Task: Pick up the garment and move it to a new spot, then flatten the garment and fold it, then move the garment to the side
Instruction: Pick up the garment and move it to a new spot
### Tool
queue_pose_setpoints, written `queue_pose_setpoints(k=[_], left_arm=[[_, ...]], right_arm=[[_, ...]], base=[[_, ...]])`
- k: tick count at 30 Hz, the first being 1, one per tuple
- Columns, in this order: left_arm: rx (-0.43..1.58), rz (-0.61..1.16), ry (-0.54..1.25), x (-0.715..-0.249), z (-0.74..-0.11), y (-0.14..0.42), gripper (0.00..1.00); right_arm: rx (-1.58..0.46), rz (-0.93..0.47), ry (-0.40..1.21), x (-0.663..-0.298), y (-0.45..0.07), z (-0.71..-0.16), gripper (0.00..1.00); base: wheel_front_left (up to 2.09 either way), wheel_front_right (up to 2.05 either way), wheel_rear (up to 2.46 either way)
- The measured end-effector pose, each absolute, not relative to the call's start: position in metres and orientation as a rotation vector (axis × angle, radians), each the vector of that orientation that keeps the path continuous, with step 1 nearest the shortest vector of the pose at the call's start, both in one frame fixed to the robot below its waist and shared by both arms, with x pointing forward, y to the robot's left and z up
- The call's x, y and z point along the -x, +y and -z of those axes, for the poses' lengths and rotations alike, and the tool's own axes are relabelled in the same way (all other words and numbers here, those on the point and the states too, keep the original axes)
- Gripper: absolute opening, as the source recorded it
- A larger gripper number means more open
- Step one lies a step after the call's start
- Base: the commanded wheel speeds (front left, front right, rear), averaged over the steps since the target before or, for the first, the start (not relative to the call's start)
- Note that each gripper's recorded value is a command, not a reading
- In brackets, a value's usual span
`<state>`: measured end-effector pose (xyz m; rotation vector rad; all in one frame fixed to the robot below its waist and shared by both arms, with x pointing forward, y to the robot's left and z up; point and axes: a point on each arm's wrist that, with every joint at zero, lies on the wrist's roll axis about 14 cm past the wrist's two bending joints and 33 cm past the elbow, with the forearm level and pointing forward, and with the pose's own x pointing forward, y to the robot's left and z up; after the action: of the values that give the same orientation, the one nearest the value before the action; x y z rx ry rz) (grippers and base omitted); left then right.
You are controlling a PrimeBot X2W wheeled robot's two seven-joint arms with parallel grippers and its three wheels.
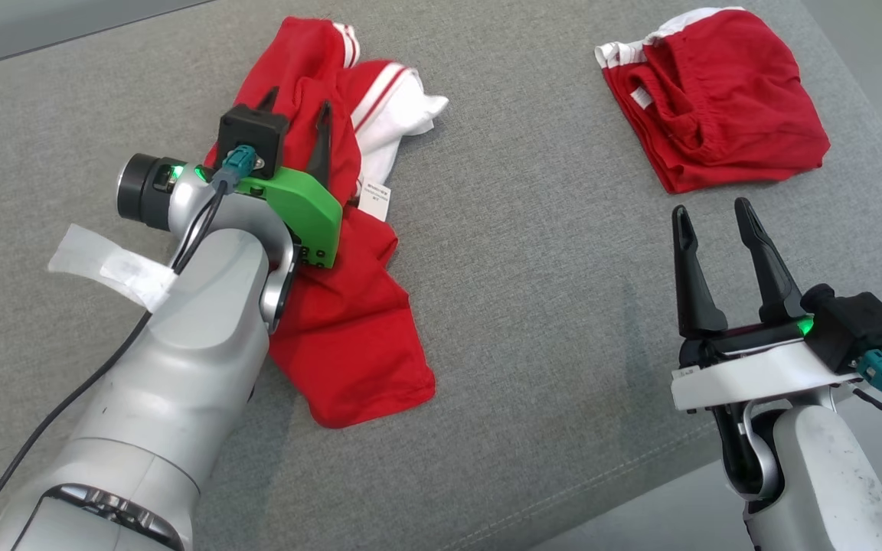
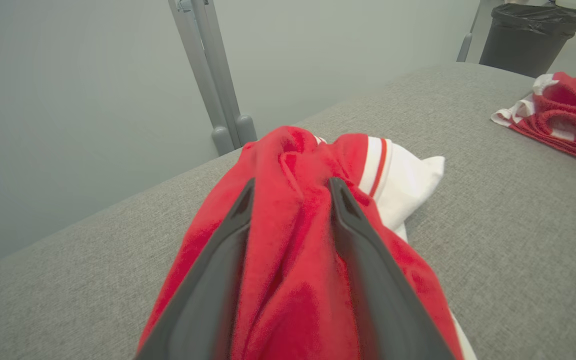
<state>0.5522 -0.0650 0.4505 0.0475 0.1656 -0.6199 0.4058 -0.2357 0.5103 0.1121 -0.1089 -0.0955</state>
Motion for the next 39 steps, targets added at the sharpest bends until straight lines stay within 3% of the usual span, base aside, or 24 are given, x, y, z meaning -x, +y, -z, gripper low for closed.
queue_pose_setpoints(k=[12,23,39], left_arm=[[0.042,0.565,0.024,-0.532,-0.506,-0.050,1.00],[0.084,0.638,0.035,-0.442,-0.501,-0.050,1.00],[0.037,0.791,0.302,-0.359,-0.420,-0.074,1.00]], right_arm=[[-0.119,0.065,-0.141,-0.405,-0.225,-0.521,1.00],[-0.139,-0.003,-0.175,-0.404,-0.201,-0.533,1.00],[-0.143,-0.011,-0.181,-0.402,-0.198,-0.535,1.00]], base=[[0.00,0.00,0.00],[0.00,0.00,0.00],[0.00,0.00,0.00]])
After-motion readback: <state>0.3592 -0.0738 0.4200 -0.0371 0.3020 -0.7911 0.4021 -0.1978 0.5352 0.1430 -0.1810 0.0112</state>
